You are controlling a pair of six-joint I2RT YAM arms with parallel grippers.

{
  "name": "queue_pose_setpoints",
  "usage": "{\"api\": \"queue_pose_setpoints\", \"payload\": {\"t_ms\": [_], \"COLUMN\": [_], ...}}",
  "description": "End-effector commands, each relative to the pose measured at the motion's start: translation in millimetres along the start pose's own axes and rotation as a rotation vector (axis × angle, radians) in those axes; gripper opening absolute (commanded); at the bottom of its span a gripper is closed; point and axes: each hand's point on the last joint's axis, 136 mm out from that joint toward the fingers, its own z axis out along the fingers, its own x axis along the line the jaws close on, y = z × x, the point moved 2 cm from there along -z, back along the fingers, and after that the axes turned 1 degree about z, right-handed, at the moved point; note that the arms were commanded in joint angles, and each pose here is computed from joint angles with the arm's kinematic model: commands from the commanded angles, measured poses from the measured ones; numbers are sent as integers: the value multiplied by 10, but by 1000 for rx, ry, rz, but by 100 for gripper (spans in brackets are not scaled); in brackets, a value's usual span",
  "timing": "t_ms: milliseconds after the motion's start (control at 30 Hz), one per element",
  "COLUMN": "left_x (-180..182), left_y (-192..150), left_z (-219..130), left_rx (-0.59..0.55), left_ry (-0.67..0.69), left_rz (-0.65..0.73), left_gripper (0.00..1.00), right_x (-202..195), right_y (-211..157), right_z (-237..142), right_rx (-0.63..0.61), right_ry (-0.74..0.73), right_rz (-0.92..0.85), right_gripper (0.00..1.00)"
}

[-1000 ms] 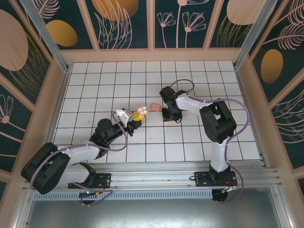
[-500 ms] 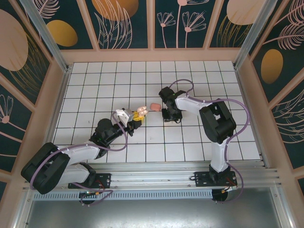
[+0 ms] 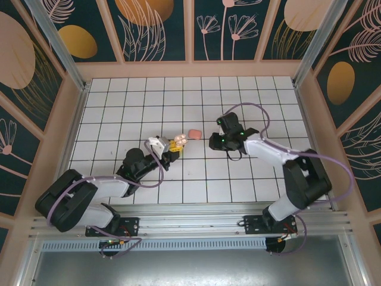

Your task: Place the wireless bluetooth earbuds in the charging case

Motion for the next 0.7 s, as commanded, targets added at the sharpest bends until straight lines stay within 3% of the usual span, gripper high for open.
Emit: {"api": "queue_pose_setpoints", "payload": {"t_ms": [0, 333, 667], "left_x": [-103, -320, -445], "left_y": [279, 294, 291], "left_z": [126, 365, 389], "left_rx": [-115, -160, -193], "left_ry": [-66, -193, -214], "left_rz": [40, 140, 289], "left_gripper": [8, 8, 7], "right_x": [280, 709, 1108], "right_y": [295, 396, 250], "right_z": [-308, -1072, -1486], "right_rx": [-171, -414, -535], "right_ry": [214, 476, 607], "right_rz": [-19, -211, -357], "right_gripper": [23, 23, 23]}}
